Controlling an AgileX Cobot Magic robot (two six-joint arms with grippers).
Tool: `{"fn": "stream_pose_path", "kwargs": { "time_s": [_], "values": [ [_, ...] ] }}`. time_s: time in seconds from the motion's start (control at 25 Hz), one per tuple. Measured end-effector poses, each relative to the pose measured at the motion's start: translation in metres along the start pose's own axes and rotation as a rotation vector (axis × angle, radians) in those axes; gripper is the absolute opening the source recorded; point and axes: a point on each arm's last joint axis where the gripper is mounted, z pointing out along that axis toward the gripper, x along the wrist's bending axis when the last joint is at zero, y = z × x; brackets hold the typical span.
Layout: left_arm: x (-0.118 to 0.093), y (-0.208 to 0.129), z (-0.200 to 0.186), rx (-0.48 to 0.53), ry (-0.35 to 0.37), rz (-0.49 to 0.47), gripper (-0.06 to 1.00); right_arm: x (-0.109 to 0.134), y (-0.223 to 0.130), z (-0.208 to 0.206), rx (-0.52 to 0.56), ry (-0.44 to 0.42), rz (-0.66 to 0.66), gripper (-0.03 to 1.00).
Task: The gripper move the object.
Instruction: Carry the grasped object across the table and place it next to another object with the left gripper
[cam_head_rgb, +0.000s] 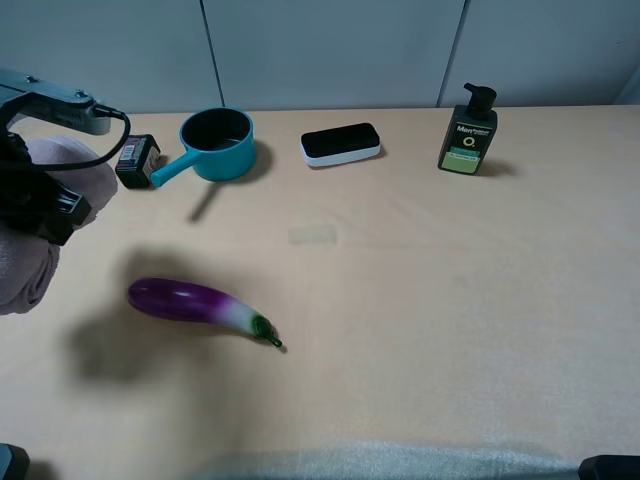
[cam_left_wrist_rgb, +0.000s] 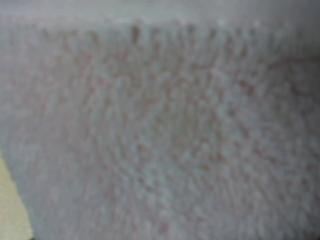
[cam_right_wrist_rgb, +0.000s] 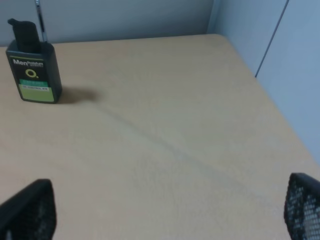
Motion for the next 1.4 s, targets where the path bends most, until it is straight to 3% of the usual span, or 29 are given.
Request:
{"fn": "stream_pose_path", "kwargs": {
  "time_s": [0.32,0.72,1.04,1.4],
  "values": [
    [0.011,-0.001,0.006,-0.016,0.009,-0.08,0.56,0.0,0.0,0.0,0.0,0.0,0.0,0.69],
    [0.005,0.011,0.054,0.083,-0.013,-0.057,0.56,0.0,0.0,0.0,0.0,0.0,0.0,0.69],
    [0.002,0.033,0.076,0.025,-0.031,-0.056,0.56,0.0,0.0,0.0,0.0,0.0,0.0,0.69],
    [-0.005,0.049,0.097,0.03,-0.043,-0.036,0.56,0.0,0.0,0.0,0.0,0.0,0.0,0.69]
  ]
}}
